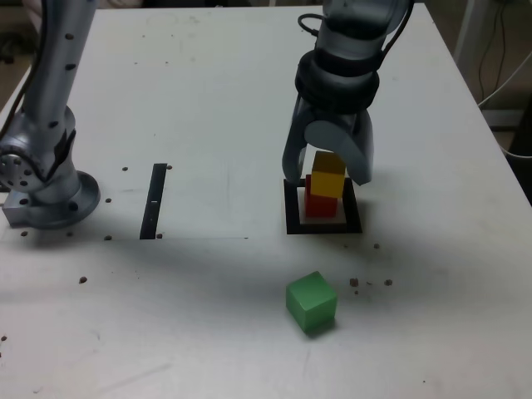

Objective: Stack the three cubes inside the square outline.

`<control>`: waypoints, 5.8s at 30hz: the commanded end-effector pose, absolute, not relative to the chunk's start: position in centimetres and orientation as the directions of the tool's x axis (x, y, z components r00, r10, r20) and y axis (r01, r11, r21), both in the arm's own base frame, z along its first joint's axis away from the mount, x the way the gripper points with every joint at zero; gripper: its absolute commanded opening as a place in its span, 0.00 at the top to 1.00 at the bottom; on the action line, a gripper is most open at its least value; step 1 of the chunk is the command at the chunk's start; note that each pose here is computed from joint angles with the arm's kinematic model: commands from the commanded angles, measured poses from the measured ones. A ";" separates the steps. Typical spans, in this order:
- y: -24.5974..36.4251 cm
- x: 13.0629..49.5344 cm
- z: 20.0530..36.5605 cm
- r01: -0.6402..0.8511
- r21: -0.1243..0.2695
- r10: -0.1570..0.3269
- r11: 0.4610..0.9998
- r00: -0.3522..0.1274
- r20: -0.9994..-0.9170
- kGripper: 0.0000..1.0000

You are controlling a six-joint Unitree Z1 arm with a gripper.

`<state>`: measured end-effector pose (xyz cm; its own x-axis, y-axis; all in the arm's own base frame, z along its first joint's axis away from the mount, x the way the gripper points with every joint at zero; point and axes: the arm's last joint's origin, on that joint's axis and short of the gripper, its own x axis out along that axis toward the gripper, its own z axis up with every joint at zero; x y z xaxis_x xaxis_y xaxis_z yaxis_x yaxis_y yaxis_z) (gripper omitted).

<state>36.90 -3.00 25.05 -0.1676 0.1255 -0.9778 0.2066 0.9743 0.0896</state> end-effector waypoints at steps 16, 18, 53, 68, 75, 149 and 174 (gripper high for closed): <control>-4.3 32.9 30.2 0.132 0.098 0.117 0.986 -0.141 -0.983 0.01; -4.7 32.6 30.6 0.122 0.091 0.108 0.988 -0.142 -0.984 0.01; -18.6 29.9 29.7 0.011 0.032 0.034 0.999 -0.210 -0.977 0.00; -19.7 33.2 24.3 0.043 0.017 0.026 0.999 -0.228 -0.973 0.00; -19.1 33.7 23.4 0.037 0.019 0.028 0.999 -0.251 -0.968 0.01; -15.3 34.6 29.1 0.153 0.038 0.064 0.987 -0.166 -0.984 0.82; -1.2 36.3 34.7 0.267 0.082 0.104 0.960 -0.069 -0.992 0.89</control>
